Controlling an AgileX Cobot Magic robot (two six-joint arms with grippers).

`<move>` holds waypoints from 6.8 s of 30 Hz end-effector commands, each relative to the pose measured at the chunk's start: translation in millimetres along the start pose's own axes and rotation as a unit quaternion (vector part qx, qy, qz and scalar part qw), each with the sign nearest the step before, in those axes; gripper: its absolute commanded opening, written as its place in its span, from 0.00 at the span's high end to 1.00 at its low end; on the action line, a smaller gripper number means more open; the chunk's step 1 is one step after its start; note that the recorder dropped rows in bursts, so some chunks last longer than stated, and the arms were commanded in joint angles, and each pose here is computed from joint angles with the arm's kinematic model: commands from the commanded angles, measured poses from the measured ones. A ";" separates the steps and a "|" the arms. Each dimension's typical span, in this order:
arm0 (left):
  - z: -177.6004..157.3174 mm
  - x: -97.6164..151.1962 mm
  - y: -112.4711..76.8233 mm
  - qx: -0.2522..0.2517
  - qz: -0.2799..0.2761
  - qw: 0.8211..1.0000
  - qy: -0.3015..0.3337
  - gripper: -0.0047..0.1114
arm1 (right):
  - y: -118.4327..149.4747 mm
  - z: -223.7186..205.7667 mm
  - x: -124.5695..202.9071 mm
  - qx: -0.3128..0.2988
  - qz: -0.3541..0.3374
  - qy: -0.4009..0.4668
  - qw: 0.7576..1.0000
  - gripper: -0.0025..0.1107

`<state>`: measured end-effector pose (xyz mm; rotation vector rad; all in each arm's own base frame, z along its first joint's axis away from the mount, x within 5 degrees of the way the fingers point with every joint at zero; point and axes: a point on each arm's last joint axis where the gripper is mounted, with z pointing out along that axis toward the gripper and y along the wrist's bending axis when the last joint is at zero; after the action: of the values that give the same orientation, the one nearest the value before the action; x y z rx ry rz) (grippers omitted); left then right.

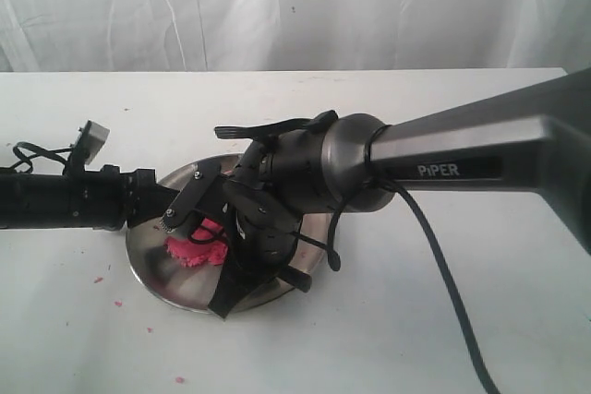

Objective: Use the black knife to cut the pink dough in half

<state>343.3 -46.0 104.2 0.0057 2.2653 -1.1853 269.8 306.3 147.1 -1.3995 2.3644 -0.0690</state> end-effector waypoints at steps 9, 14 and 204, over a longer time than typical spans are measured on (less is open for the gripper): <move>10.2 8.1 13.9 -0.016 0.001 0.999 0.028 0.96 | -0.6 2.3 2.3 -0.006 0.010 0.010 1.000 0.98; 4.4 -6.7 0.3 0.000 0.023 1.000 0.010 0.96 | -0.6 2.3 2.3 -0.006 0.010 0.010 1.000 0.98; -23.3 -25.1 -20.5 -0.040 0.053 0.998 0.003 0.96 | -18.6 6.7 -16.3 -0.050 -0.026 0.180 0.982 0.98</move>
<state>349.0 -34.8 138.9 0.1090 2.2998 -1.0278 300.3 307.3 148.3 -1.5725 2.6613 -0.2402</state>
